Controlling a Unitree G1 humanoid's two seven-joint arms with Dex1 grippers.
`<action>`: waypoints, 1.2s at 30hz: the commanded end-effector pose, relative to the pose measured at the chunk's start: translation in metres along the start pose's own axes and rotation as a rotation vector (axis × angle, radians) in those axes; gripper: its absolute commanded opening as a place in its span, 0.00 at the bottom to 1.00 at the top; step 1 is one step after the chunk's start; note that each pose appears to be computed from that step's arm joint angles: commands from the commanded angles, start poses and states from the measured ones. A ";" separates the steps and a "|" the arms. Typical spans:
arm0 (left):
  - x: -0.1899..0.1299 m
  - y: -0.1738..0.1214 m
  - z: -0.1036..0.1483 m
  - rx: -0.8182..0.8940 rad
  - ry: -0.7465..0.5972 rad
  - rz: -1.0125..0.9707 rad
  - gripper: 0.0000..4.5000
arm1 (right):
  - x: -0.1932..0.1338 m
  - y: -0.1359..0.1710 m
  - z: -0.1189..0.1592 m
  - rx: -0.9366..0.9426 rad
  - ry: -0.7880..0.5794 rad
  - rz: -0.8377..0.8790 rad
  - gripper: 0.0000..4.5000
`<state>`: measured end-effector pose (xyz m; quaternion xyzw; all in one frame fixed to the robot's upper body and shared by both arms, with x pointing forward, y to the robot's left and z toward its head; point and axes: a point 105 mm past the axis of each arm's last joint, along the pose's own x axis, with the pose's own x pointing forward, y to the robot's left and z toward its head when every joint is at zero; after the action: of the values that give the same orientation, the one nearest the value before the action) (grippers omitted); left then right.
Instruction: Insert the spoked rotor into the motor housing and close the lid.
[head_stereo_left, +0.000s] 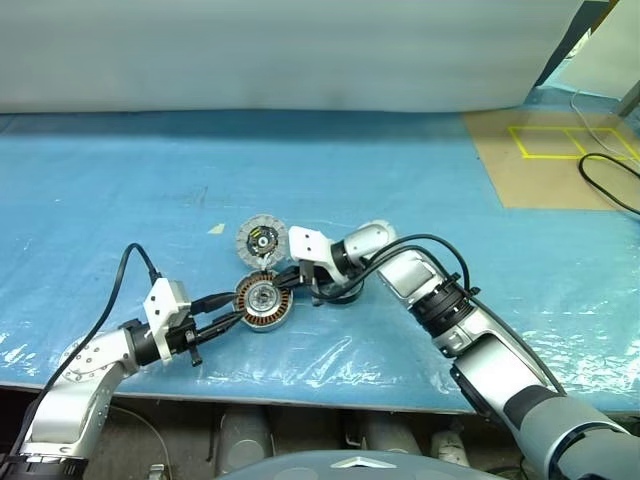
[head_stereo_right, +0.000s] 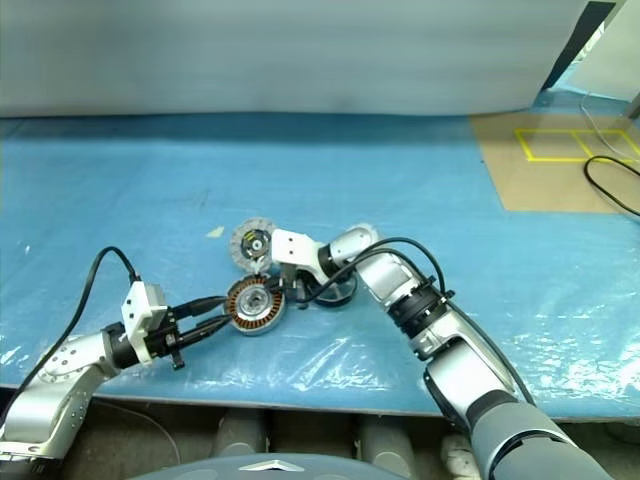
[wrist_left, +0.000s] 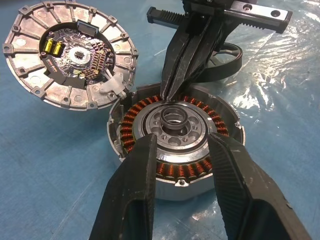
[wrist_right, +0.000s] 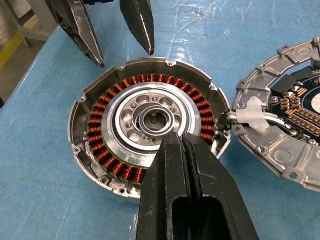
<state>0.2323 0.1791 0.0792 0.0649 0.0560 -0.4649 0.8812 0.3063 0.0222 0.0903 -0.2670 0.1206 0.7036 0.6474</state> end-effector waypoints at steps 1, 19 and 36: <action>0.001 -0.001 0.004 0.022 -0.014 -0.003 0.38 | 0.003 0.001 0.002 -0.012 -0.010 0.000 0.00; 0.003 0.002 0.002 0.032 -0.013 -0.004 0.38 | 0.006 0.004 0.002 -0.033 0.004 0.017 0.00; 0.004 -0.001 0.002 0.014 -0.030 -0.011 0.38 | 0.000 0.005 0.042 0.008 -0.156 0.096 0.00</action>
<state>0.2353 0.1769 0.0760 0.0599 0.0496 -0.4642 0.8823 0.2988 0.0372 0.1171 -0.1999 0.0957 0.7369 0.6386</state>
